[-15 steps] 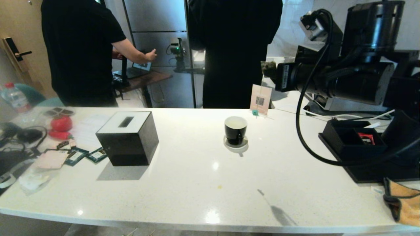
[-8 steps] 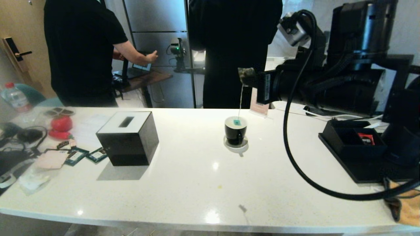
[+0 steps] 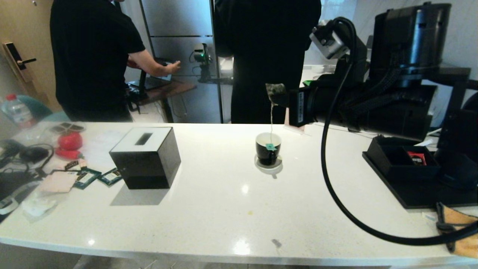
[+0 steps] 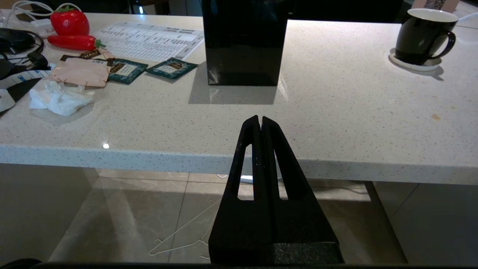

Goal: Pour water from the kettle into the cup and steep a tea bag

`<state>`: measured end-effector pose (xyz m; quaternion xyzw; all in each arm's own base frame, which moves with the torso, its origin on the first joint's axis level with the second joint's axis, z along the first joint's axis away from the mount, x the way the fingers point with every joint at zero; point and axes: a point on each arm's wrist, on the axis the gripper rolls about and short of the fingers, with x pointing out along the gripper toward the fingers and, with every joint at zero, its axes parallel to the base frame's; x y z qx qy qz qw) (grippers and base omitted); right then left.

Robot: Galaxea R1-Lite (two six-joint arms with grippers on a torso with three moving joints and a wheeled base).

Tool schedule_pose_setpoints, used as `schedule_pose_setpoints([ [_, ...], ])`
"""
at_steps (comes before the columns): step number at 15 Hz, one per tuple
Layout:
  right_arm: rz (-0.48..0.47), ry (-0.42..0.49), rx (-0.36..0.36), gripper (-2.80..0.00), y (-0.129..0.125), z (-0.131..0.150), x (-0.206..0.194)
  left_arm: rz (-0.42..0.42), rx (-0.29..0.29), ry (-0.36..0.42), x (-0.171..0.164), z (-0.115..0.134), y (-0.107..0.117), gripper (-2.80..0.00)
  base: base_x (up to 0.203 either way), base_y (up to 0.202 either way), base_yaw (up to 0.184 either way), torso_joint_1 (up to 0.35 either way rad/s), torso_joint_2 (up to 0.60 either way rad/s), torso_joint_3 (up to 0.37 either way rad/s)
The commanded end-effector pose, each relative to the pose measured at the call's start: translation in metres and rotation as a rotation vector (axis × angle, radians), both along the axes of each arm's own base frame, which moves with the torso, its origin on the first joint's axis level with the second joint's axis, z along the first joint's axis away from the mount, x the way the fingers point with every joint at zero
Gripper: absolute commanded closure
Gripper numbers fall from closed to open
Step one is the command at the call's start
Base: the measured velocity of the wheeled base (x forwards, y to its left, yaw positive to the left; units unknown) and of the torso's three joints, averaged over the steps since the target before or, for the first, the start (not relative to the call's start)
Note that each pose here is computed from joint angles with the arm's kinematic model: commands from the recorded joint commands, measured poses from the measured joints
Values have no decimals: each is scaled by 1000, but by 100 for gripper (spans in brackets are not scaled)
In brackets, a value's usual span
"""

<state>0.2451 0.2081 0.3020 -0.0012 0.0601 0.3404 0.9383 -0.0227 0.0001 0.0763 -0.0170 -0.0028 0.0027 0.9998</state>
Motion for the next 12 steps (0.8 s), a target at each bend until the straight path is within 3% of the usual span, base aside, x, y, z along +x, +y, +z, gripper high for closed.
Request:
schedule_pose_setpoints([
  [1,13,1,-1,0,4,-1,-2,1,0,1,0,0,0,0,0,0,0,0,0,0],
  [12,26,-6,1,0,7,1,-5,0,-1,15,0,0,0,0,0,0,0,0,0,0],
])
